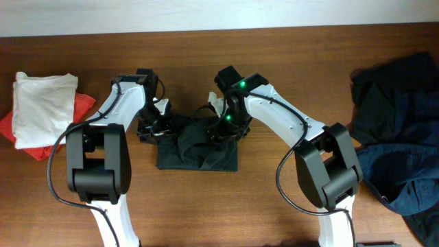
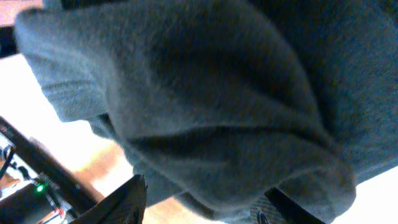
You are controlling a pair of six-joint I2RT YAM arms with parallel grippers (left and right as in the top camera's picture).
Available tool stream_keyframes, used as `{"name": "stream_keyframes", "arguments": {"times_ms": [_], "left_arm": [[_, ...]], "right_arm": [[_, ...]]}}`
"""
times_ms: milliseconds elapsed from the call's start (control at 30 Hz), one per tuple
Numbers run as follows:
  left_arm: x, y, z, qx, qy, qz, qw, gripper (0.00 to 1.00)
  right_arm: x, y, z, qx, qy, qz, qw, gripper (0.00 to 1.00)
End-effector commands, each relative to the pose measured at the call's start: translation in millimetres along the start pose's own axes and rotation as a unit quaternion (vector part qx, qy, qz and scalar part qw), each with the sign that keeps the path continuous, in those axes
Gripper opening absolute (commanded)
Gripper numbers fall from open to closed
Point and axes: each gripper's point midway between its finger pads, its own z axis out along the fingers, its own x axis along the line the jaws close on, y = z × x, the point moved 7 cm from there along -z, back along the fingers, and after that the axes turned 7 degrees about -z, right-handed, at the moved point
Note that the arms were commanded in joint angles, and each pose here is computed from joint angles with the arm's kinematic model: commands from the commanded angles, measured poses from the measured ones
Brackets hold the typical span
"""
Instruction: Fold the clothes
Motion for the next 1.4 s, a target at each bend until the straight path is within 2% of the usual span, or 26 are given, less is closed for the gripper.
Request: {"name": "stream_keyframes", "arguments": {"times_ms": [0,33,67,100,200,400,467,600,733,867,967,1067,1267,1333,1367], "left_arm": [[4,-1,6,0.009,0.004,0.002,1.0,0.7],[4,-1,6,0.009,0.004,0.002,1.0,0.7],[4,-1,6,0.009,0.004,0.002,1.0,0.7],[4,-1,6,0.009,0.004,0.002,1.0,0.7],[4,-1,6,0.009,0.004,0.002,1.0,0.7],[4,-1,6,0.009,0.004,0.002,1.0,0.7],[4,-1,6,0.009,0.004,0.002,1.0,0.7],[4,-2,6,0.009,0.004,0.002,1.0,0.7],[4,-1,6,0.009,0.004,0.002,1.0,0.7],[4,-1,6,0.008,0.004,0.002,1.0,0.7],[4,-2,6,0.01,0.004,0.002,1.0,0.7],[4,-2,6,0.01,0.004,0.002,1.0,0.7],[4,-2,6,0.009,0.004,0.002,1.0,0.7],[4,-1,6,0.009,0.004,0.002,1.0,0.7],[4,-1,6,0.009,0.004,0.002,1.0,0.7]], "right_arm": [[-8,1,8,-0.001,-0.019,0.025,1.0,0.5],[-8,2,8,-0.006,-0.016,0.024,1.0,0.28],[-7,3,8,-0.007,-0.013,0.024,1.0,0.11],[-7,3,8,-0.008,-0.015,0.025,1.0,0.04],[-24,6,-5,-0.021,-0.027,0.043,0.998,0.04],[-103,5,-65,-0.065,-0.039,0.13,0.989,0.04],[-106,-8,-67,-0.037,-0.036,0.126,0.991,0.48],[-98,-26,-70,0.011,-0.028,0.136,0.99,0.45],[-54,-40,-78,0.044,-0.008,0.077,0.996,0.49],[1,-42,-42,0.085,-0.014,0.06,0.994,0.5],[33,-30,-22,0.058,-0.018,0.029,0.998,0.5],[32,-29,-6,0.05,-0.1,0.059,0.992,0.46],[30,-27,-2,0.045,-0.11,0.056,0.991,0.41],[29,-27,0,0.044,-0.111,0.066,0.991,0.31],[28,-28,2,0.043,-0.11,0.066,0.991,0.31]]}}
